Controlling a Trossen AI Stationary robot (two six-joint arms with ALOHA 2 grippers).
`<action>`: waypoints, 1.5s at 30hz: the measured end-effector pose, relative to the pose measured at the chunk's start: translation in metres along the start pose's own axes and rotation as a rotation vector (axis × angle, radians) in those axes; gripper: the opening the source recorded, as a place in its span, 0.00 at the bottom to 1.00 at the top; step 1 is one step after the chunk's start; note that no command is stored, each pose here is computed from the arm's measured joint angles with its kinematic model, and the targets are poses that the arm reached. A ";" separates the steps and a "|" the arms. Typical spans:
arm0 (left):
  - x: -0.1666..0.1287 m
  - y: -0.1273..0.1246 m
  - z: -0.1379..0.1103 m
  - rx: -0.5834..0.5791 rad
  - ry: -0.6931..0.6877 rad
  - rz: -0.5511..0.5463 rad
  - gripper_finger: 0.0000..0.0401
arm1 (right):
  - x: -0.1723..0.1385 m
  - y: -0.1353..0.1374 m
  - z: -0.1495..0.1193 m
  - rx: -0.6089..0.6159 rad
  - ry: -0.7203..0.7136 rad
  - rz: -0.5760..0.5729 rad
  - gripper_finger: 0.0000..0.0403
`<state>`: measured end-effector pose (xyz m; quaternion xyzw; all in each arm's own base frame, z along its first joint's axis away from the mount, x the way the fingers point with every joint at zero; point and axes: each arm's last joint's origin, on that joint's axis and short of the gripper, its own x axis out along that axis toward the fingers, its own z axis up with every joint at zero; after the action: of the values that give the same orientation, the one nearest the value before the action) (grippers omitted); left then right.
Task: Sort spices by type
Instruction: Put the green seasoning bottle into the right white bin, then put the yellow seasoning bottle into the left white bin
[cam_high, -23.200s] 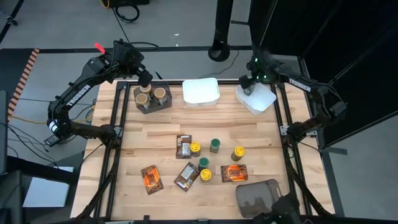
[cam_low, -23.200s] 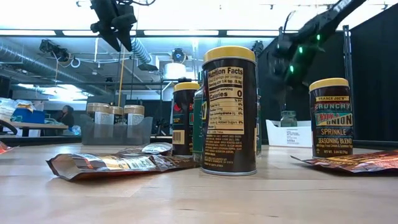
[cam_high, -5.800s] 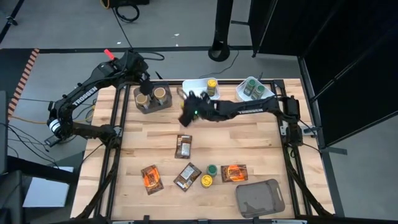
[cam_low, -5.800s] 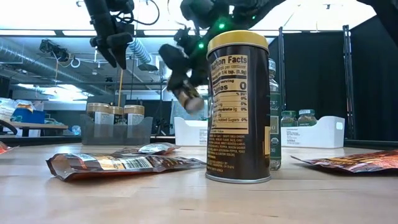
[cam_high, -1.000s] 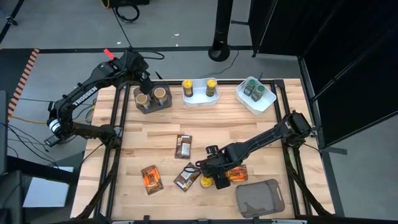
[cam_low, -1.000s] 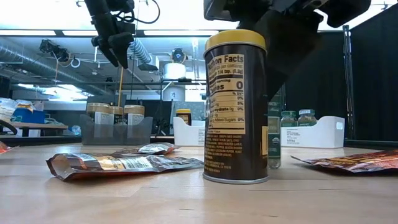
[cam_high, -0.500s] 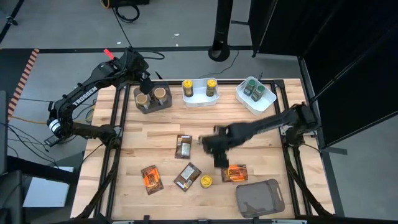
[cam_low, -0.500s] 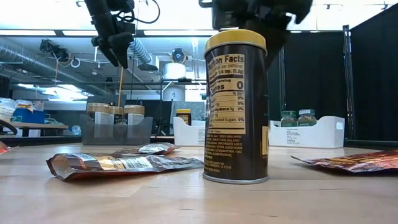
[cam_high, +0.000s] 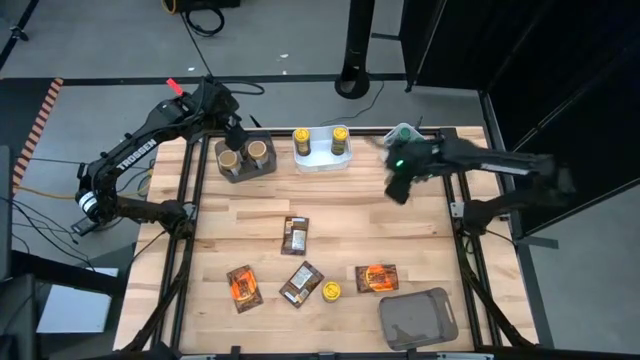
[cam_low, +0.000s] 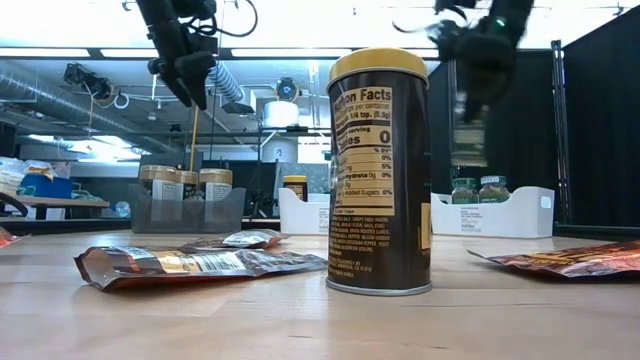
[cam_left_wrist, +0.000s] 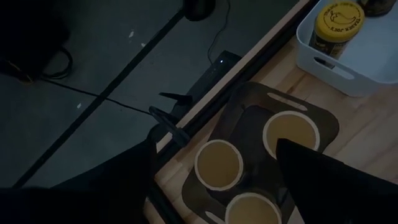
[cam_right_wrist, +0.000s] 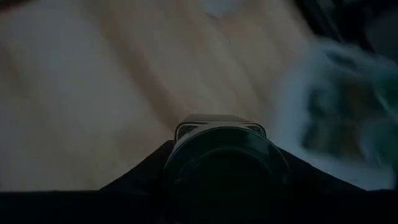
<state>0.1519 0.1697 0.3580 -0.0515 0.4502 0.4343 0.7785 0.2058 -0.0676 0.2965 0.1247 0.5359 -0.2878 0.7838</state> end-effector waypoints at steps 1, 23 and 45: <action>0.000 0.000 0.000 -0.001 -0.005 0.001 0.84 | 0.001 -0.010 -0.006 0.051 0.010 -0.022 0.49; 0.000 0.001 0.006 -0.024 -0.057 0.009 0.84 | 0.074 -0.089 -0.028 0.292 0.156 -0.199 0.49; 0.000 0.001 0.006 -0.028 -0.065 0.010 0.84 | 0.088 -0.106 -0.038 0.369 0.159 -0.164 0.91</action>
<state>0.1553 0.1733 0.3622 -0.0460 0.4190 0.4459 0.7896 0.1373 -0.1618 0.2127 0.2442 0.5429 -0.4329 0.6769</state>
